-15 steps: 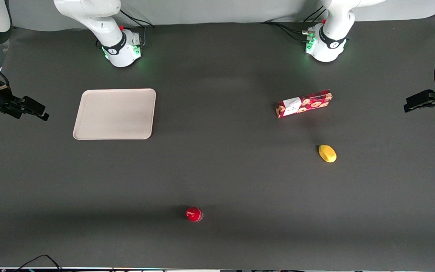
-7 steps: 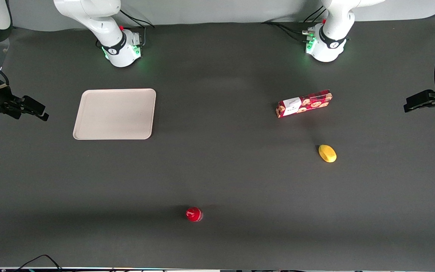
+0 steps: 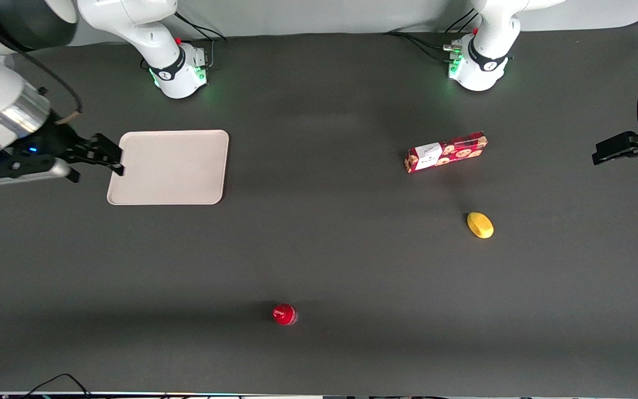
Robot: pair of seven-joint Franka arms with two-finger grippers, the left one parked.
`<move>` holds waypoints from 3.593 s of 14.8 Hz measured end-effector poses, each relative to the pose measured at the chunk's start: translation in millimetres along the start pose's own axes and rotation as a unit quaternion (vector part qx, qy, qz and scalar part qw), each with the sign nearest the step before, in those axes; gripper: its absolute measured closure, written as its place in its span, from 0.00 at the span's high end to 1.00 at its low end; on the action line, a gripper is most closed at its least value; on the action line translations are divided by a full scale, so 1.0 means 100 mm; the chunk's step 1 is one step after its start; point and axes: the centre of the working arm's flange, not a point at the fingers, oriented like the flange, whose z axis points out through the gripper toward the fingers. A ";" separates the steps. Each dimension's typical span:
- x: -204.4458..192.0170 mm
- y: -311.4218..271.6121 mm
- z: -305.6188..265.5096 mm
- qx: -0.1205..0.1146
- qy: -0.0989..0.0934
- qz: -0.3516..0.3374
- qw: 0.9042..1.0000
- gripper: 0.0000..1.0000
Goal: Place coke bottle on tray
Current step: 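Move the open right gripper over the tray toward the red Coca-Cola bottle, then lower the right gripper around the bottle cap and close it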
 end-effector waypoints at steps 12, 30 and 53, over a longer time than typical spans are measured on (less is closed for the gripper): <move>1.02 -1.60 0.90 0.021 0.034 -0.053 0.998 1.00; 1.65 -2.26 2.50 0.014 0.121 -0.040 0.992 1.00; 1.77 -2.48 3.28 0.016 0.160 -0.049 0.986 0.98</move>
